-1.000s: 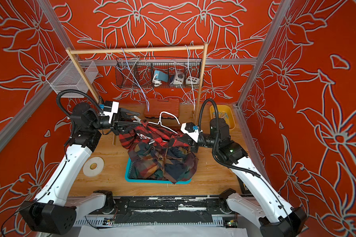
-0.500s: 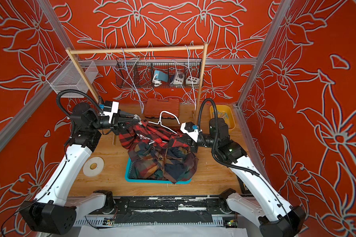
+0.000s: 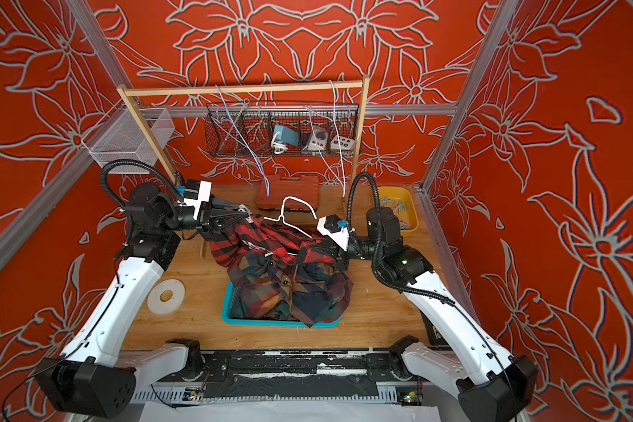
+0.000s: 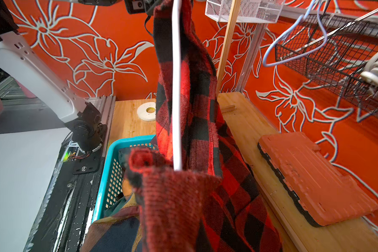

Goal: Remove the clothespins securing long-sleeve shirts to the hanger
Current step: Remove the clamp from the hanger, then place the hanger in the bin, then place the clamp in the storage box.

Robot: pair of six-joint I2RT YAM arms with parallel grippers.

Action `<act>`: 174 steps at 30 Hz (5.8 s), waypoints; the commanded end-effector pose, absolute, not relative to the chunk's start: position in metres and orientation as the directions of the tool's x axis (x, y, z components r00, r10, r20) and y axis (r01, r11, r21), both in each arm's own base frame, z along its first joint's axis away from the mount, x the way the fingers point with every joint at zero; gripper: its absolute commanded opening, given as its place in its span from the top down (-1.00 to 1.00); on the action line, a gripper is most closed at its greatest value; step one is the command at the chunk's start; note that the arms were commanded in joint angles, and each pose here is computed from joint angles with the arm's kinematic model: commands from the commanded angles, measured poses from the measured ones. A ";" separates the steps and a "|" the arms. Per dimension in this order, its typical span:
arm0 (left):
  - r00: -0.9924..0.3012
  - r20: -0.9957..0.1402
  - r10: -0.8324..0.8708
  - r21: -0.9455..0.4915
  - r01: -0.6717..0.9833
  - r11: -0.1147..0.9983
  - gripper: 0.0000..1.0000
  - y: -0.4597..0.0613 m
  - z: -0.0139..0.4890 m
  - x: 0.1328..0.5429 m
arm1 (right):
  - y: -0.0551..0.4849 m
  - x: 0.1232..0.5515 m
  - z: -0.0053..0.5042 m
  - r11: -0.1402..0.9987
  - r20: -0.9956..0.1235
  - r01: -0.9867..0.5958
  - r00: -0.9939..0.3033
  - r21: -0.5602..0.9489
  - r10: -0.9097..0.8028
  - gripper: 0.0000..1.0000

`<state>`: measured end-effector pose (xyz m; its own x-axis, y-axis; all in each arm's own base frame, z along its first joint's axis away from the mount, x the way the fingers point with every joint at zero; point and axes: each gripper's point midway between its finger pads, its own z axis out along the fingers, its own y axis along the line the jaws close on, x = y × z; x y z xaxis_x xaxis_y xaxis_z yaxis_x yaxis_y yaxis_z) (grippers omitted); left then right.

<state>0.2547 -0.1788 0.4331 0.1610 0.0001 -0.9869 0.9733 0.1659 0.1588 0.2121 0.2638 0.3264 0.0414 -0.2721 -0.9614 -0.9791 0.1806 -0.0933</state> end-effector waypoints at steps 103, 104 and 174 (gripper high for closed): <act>0.080 -0.980 -0.183 -0.048 0.796 0.604 1.00 -0.212 0.458 0.288 | 0.376 0.278 0.442 0.572 -0.965 -0.778 0.199 -0.260 -0.169 0.15; 0.078 -0.980 -0.182 -0.048 0.797 0.602 1.00 -0.212 0.457 0.288 | 0.377 0.278 0.441 0.569 -0.965 -0.780 0.198 -0.260 -0.170 0.17; 0.070 -0.997 -0.015 0.027 0.563 0.826 -0.72 -0.136 0.398 0.284 | -0.004 0.507 0.161 0.879 -0.645 0.101 -0.641 0.467 0.416 0.24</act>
